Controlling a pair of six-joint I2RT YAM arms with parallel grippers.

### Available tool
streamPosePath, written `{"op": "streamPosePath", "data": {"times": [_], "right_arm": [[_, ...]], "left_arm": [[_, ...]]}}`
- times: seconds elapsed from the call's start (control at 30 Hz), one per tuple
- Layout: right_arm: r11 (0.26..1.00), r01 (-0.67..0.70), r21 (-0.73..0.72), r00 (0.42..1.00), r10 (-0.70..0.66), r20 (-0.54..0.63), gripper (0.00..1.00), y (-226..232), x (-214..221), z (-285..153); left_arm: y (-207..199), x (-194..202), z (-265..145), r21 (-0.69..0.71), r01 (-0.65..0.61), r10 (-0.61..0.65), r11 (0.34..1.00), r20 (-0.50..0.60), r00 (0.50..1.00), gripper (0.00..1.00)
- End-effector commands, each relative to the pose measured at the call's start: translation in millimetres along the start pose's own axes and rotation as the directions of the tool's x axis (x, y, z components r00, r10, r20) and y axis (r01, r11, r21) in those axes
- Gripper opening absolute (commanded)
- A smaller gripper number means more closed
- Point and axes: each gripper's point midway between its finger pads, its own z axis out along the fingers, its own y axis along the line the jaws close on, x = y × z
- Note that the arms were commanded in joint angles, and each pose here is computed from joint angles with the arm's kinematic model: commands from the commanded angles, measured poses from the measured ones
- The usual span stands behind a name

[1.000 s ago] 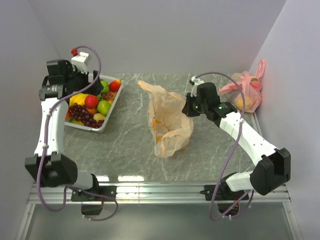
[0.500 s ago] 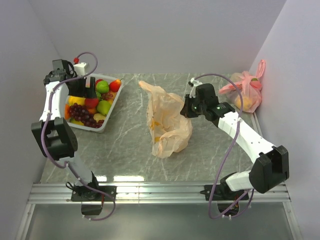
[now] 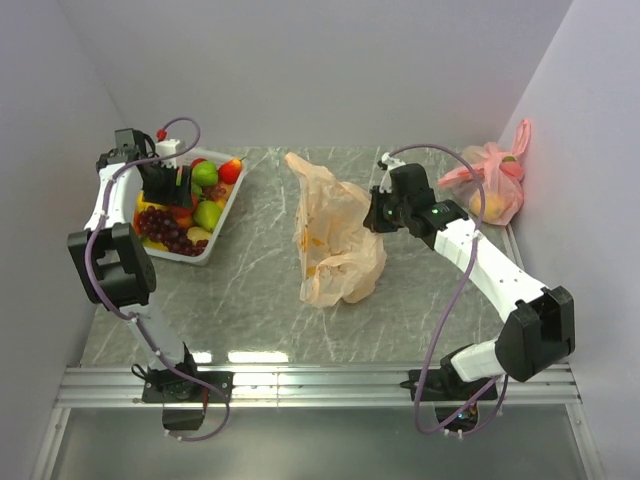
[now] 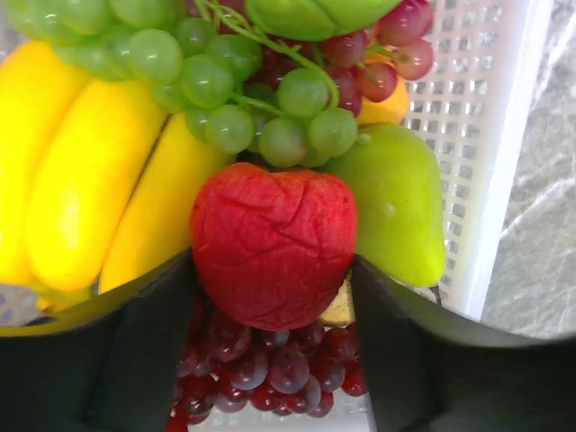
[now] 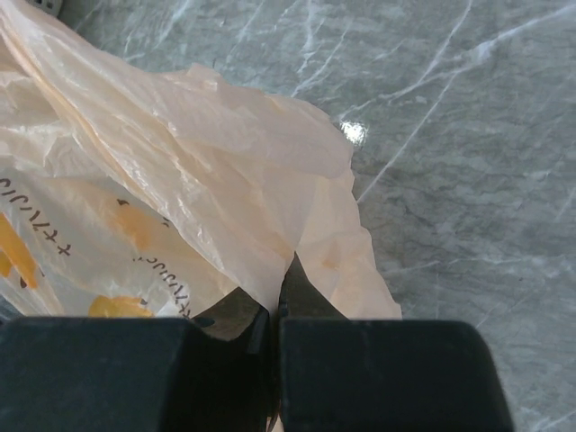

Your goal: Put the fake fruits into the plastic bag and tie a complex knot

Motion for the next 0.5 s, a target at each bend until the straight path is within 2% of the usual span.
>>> {"op": "streamPosePath", "data": {"times": [0.0, 0.1, 0.3, 0.4, 0.47], "right_arm": [[1.0, 0.005, 0.009, 0.999, -0.006, 0.047, 0.0, 4.5, -18.6, -9.0], [1.0, -0.01, -0.019, 0.998, 0.011, 0.055, 0.0, 9.1, -16.8, -10.9], [0.996, -0.04, -0.078, 0.999, 0.043, 0.025, 0.0, 18.8, -9.1, -5.7], [0.993, -0.044, -0.113, 0.998, 0.047, 0.029, 0.0, 25.6, -11.8, -5.7], [0.988, -0.053, -0.141, 0.998, 0.058, 0.025, 0.0, 31.3, -11.4, -5.7]], "left_arm": [[-5.7, -10.8, -0.9, 0.032, 0.001, -0.002, 0.999, 0.029, 1.0, 0.67], [-7.2, -35.0, -19.8, 0.021, 0.019, -0.021, 1.0, 0.109, 0.994, 0.58], [-25.5, -78.8, -77.7, 0.03, 0.0, -0.009, 1.0, 0.275, 0.961, 0.56], [-55.8, -88.3, -106.1, 0.109, -0.047, 0.007, 0.993, 0.34, 0.94, 0.59], [-91.3, -86.7, -111.7, 0.171, -0.099, 0.034, 0.98, 0.345, 0.938, 0.57]]}}
